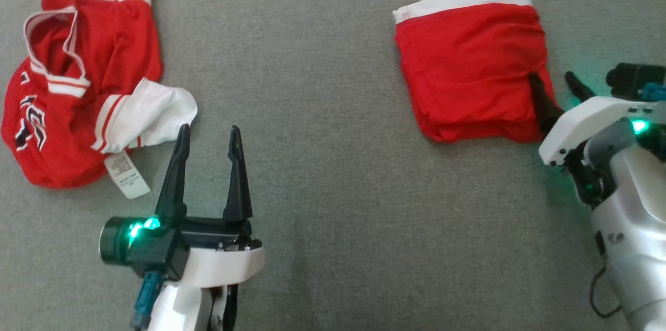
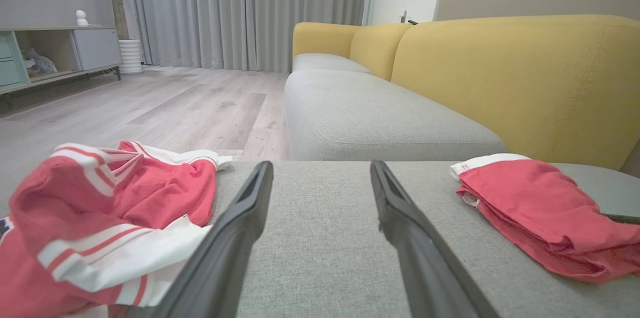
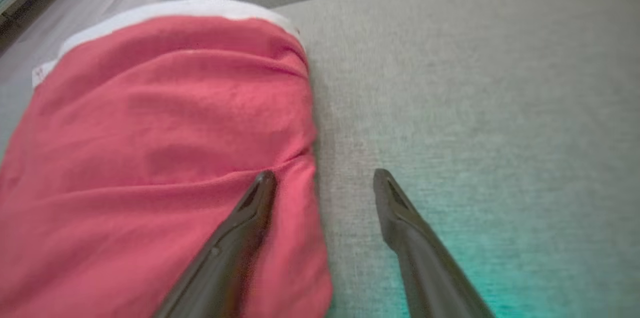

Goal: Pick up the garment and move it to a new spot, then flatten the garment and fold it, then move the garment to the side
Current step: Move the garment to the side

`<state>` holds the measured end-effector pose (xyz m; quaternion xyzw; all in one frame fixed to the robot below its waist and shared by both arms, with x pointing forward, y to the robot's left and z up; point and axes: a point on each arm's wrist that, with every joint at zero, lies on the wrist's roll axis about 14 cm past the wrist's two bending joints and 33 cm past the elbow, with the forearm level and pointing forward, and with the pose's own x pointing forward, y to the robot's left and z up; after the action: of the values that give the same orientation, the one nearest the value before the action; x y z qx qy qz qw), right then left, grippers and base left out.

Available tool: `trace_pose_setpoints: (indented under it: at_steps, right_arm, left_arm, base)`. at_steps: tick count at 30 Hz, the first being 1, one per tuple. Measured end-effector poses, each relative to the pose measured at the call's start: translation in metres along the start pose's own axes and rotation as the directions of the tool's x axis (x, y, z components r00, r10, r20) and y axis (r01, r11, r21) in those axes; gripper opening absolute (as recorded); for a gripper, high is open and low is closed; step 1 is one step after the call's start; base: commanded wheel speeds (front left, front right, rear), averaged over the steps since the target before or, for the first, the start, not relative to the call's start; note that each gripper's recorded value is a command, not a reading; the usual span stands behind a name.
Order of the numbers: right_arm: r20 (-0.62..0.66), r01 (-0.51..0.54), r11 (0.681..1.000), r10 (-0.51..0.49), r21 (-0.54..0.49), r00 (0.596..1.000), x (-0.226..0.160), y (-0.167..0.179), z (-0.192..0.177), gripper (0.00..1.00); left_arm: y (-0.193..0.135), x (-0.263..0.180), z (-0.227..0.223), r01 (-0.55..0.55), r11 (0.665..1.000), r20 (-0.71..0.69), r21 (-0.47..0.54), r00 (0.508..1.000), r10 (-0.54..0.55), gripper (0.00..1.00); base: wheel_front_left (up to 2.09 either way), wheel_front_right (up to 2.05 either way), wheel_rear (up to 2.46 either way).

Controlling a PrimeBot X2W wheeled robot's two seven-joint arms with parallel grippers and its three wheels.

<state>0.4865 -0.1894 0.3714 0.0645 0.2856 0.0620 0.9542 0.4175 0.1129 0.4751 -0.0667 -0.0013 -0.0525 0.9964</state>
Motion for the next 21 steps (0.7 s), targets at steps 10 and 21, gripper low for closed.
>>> trace_pose_setpoints:
  at_steps: [10,21]
  right_arm:
    - [0.002,-0.015,1.0,0.015,0.01,1.0,0.006,-0.005,0.0,0.0]
    - [-0.082,0.309,0.939,-0.323,-0.15,0.943,-0.04,-0.169,0.003,0.0]
  left_arm:
    - [-0.002,0.006,-0.015,0.004,1.0,-0.034,-0.009,0.999,-0.005,1.0]
    - [-0.035,0.044,-0.043,0.137,0.99,-0.055,-0.027,0.989,-0.139,1.0]
  base:
    - [0.0,0.0,0.0]
    - [0.0,0.0,0.0]
